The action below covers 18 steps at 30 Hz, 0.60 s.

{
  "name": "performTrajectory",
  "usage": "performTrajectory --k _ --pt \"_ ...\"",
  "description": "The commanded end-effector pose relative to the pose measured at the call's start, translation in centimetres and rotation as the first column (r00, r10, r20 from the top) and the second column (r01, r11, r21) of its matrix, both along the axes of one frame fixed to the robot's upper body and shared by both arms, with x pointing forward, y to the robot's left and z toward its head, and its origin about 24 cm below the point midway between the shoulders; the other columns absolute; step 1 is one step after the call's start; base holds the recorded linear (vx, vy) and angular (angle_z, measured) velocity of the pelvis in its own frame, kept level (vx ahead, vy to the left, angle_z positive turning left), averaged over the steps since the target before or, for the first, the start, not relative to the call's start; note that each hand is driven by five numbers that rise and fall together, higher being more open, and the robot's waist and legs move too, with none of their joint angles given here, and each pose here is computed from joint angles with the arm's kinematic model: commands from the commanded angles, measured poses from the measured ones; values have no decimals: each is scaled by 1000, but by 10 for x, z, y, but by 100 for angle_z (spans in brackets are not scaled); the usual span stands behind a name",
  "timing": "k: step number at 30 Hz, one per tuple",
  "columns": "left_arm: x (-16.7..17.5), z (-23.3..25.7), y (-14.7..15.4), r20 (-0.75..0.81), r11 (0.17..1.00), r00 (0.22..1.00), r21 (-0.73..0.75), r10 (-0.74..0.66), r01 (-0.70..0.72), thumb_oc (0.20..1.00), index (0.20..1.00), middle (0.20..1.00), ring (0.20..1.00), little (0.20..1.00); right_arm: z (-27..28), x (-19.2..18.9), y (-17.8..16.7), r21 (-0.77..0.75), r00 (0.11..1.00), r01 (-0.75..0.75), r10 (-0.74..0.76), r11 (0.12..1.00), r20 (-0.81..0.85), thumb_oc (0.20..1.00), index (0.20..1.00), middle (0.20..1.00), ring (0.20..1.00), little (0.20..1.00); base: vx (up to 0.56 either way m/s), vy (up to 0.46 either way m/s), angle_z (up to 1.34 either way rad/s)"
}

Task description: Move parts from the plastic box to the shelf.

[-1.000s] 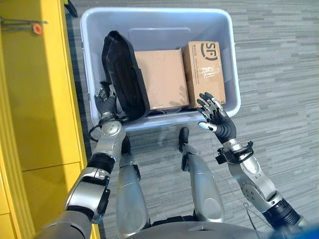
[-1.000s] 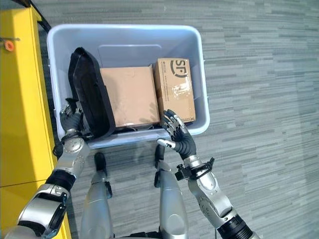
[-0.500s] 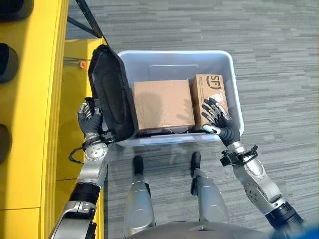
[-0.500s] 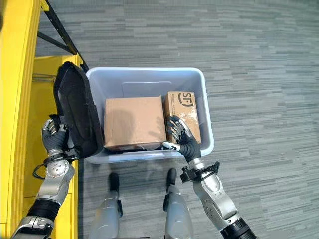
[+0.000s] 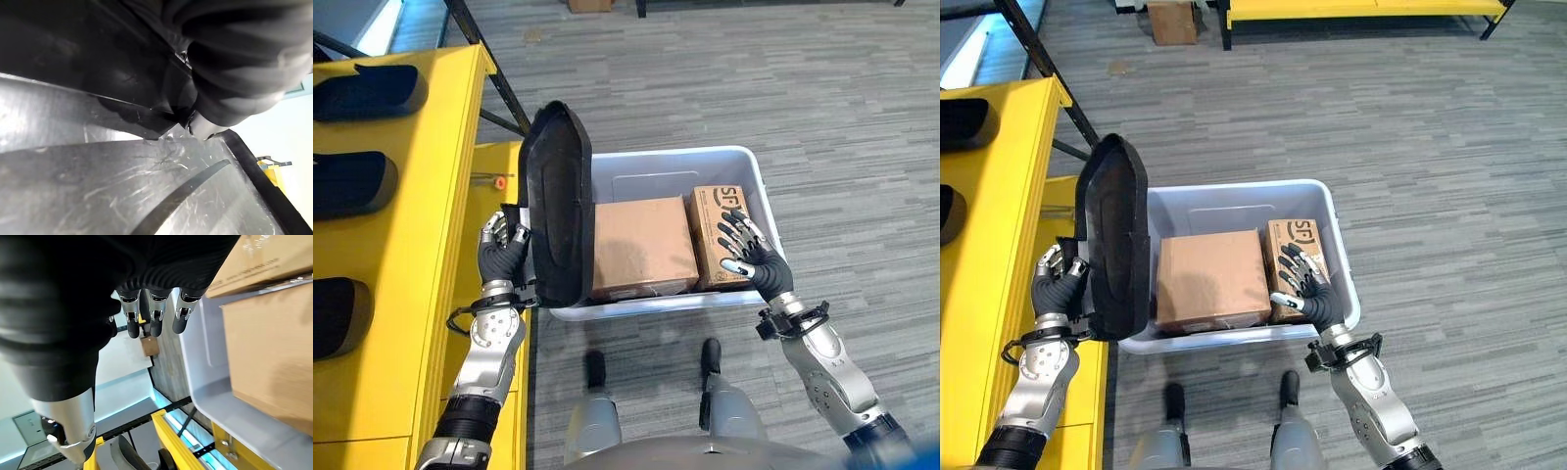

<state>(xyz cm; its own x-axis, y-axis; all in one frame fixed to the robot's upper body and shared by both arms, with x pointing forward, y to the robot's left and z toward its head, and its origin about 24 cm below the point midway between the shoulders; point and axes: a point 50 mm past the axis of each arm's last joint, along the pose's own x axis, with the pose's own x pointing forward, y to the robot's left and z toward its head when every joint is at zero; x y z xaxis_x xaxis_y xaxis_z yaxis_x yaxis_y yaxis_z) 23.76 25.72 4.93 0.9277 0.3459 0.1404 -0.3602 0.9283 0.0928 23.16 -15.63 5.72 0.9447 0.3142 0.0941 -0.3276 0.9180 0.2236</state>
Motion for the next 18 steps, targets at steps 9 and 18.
performTrajectory --k 9,18 --pt "-32 14 12 67 997 996 -31 -65 67 200 200 200 200 200 1 -1 1 -38 999 -23 24 999 37 1000 1000 1000 1000 1000 10 -134 6" --pt "-36 11 2 76 988 993 -115 -92 101 200 200 200 200 200 14 14 12 -59 993 -55 61 997 103 1000 1000 1000 1000 1000 -111 -180 15"
